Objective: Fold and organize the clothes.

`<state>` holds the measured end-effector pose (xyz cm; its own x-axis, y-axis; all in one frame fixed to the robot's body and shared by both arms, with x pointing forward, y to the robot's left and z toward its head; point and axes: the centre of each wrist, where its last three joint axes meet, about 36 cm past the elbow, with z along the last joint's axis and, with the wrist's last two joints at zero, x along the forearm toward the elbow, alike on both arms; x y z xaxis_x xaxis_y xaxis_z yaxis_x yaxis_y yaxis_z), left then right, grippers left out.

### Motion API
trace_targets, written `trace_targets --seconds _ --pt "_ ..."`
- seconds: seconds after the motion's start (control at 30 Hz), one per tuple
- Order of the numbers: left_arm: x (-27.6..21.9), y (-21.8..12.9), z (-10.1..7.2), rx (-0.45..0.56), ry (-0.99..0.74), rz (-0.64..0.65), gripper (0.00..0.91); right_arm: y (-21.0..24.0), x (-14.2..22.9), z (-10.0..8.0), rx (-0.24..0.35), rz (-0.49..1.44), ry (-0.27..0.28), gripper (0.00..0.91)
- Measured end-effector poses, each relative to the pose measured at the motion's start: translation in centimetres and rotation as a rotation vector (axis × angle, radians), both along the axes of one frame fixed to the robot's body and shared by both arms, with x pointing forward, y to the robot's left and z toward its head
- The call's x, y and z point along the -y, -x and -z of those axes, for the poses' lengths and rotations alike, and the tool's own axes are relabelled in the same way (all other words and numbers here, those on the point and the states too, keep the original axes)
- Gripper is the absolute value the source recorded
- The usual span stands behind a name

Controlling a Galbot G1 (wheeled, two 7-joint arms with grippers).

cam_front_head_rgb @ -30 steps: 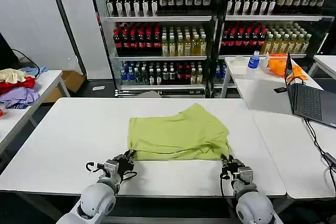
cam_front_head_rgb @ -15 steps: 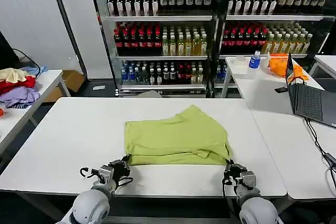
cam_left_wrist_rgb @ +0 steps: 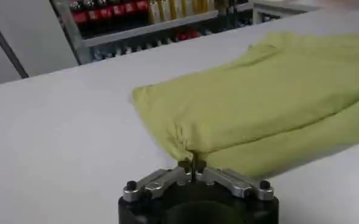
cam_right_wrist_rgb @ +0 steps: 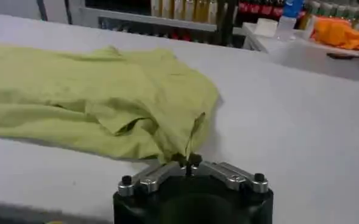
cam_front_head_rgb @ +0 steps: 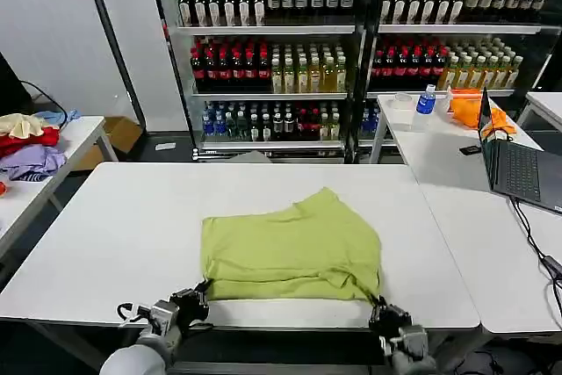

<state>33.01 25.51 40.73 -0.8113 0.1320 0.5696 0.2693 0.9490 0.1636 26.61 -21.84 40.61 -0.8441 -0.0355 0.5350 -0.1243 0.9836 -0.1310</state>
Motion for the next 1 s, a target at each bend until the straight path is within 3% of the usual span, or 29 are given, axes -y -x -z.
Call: trace_targets --seconds 0.03,0.07,0.13,0.17,0.2,0.23,0.73,1.0 --pt "-0.1 0.1 -0.1 0.001 -0.002 -0.003 0.020 0.4 -0.1 -0.1 -0.002 -0.002 0.001 0.393" --pt "-0.3 0.2 -0.3 0.004 -0.006 -0.005 0.020 0.8 -0.1 -0.3 -0.004 -0.005 0.003 0.907" --pt "-0.5 0.4 -0.6 0.009 -0.011 -0.006 0.030 1.3 -0.2 -0.5 -0.001 -0.008 0.006 0.907" --pt "-0.6 0.5 -0.8 0.012 -0.013 -0.006 0.212 1.5 -0.2 -0.7 0.003 -0.010 0.008 0.907" --pt "-0.7 0.6 -0.9 0.013 -0.014 -0.007 0.464 1.6 -0.2 -0.9 0.008 -0.012 0.011 0.907" --pt "-0.7 0.7 -1.0 0.014 -0.016 -0.007 0.907 1.7 -0.1 -1.1 0.018 -0.014 0.012 0.907" --pt "-2.2 -0.2 -4.0 0.101 -0.045 -0.051 0.907 -0.5 1.7 -4.7 0.164 0.031 -0.014 0.907" --pt "-2.3 -4.2 -3.9 0.121 -0.002 -0.091 0.907 -6.9 1.5 -3.9 0.181 0.079 -0.062 0.907"
